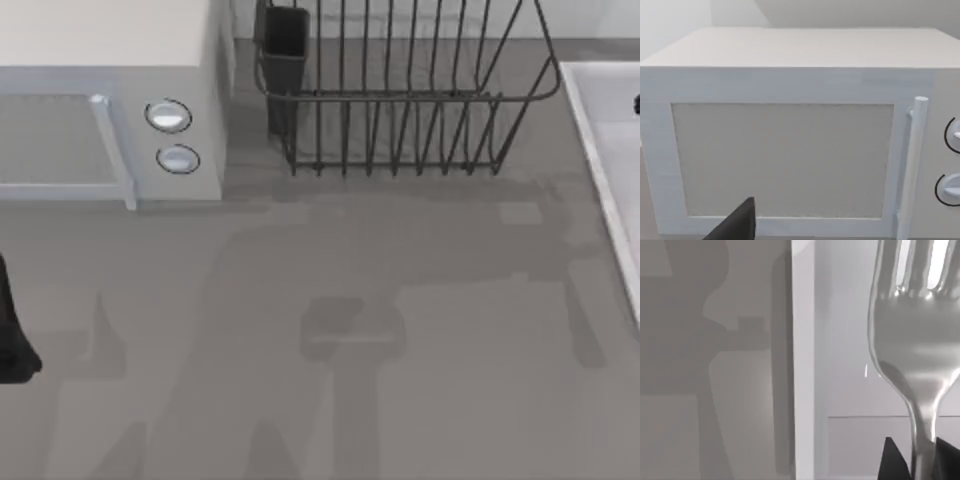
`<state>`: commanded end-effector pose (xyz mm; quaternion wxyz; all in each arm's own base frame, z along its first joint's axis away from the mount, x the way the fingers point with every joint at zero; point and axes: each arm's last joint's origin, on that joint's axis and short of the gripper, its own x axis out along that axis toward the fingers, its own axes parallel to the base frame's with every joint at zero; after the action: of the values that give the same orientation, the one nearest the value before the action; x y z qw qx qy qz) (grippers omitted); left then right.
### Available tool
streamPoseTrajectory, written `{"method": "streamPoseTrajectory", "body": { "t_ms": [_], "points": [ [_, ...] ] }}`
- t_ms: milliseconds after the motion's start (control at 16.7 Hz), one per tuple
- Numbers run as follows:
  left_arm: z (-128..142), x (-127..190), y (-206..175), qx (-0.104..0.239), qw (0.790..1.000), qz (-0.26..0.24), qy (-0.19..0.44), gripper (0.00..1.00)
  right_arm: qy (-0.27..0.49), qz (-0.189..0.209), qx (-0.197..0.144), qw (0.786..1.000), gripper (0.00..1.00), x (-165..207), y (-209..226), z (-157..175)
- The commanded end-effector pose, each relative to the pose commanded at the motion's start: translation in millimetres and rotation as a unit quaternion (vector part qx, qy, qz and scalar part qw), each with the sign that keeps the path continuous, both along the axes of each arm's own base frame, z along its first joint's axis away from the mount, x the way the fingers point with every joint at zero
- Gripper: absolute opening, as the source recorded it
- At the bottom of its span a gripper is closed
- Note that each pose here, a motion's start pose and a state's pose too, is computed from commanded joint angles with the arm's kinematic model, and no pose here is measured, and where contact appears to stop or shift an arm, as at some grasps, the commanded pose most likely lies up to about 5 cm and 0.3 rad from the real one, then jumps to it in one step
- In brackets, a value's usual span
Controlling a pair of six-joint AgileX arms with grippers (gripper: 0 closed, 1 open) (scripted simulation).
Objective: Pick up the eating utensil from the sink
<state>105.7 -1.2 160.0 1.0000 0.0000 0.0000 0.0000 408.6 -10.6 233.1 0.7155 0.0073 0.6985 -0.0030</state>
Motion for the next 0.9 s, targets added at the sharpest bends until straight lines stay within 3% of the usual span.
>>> {"method": "streamPoseTrajectory", "body": {
  "t_ms": [240,420,900],
  "points": [
    [0.0,0.0,0.0,0.0,1.0,0.0,0.0,1.0,0.004,0.003,0.0,1.0,0.0,-75.7,83.1,30.6],
    [0.0,0.0,0.0,0.0,1.0,0.0,0.0,1.0,0.01,0.002,-0.002,1.0,0.0,-117.0,111.0,36.2],
    [0.0,0.0,0.0,0.0,1.0,0.0,0.0,1.0,0.013,0.0,-0.002,1.0,0.0,-124.7,115.4,32.0]
  ]
}}
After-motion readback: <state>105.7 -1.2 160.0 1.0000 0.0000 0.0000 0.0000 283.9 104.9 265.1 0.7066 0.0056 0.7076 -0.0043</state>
